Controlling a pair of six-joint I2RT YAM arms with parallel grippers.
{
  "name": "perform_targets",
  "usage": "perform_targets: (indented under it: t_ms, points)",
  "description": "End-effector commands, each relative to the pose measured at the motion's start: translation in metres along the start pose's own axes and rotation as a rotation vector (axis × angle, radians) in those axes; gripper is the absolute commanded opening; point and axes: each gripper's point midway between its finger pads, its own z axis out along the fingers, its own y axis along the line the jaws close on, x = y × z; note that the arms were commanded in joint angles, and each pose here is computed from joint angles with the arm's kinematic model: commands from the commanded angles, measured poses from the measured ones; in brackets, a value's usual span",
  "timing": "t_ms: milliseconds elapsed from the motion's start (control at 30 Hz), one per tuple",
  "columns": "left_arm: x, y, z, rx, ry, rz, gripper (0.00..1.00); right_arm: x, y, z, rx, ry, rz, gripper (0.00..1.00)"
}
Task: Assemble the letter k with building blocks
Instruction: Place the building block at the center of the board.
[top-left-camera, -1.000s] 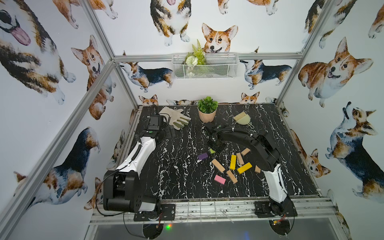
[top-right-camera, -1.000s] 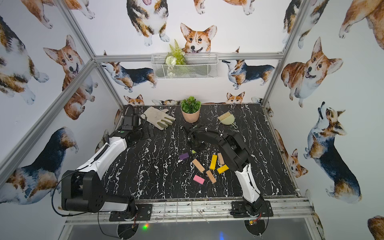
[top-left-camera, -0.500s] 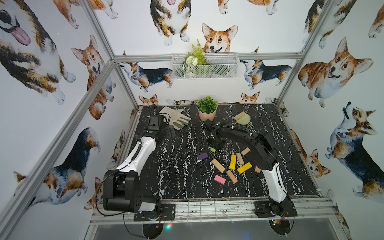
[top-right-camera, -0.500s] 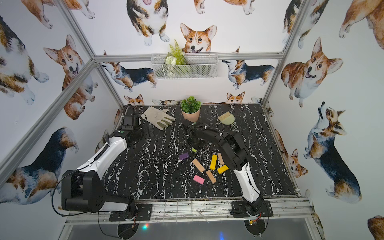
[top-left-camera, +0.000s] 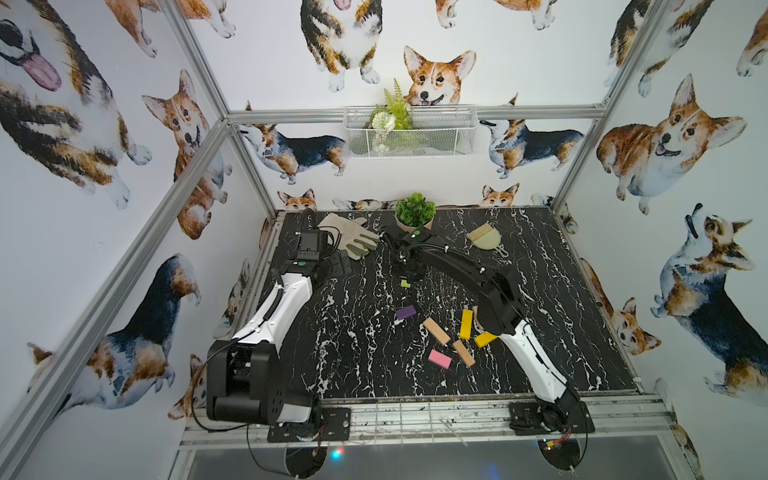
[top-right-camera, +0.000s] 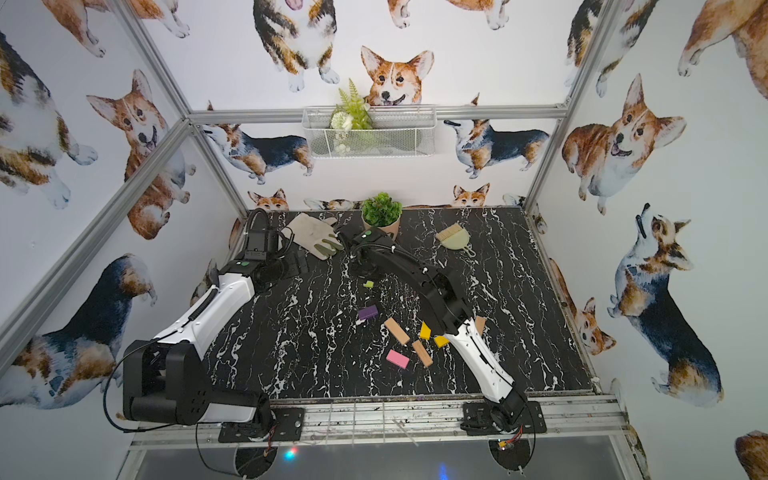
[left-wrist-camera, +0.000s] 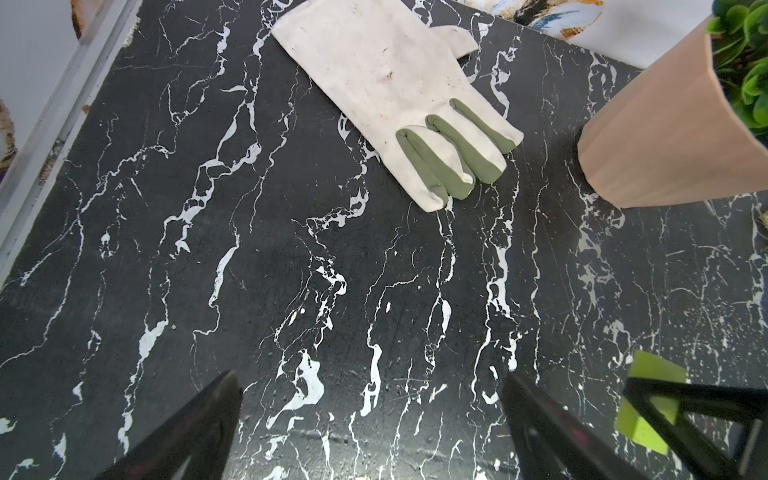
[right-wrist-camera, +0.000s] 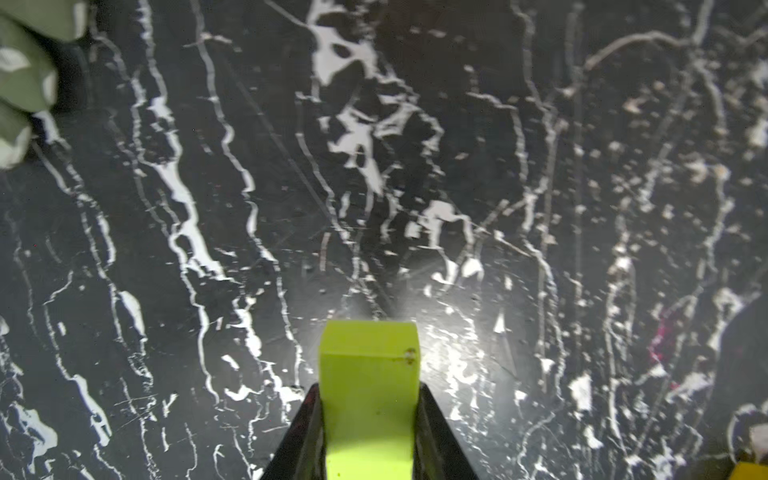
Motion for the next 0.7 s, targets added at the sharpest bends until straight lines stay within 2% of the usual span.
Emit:
perform_targets:
  t_ms: [0,667]
  points:
    - [-0.003,0.0,0.0,-0.007,-0.009,-0.007,1.0,0.015,-0.005,0.003,0.063,0.051,-0.11,0.23]
    - [-0.001,-0.005,0.003,0.002,0.0,0.001,1.0,0.027,0.004,0.041,0.02,0.106,-0.091,0.24]
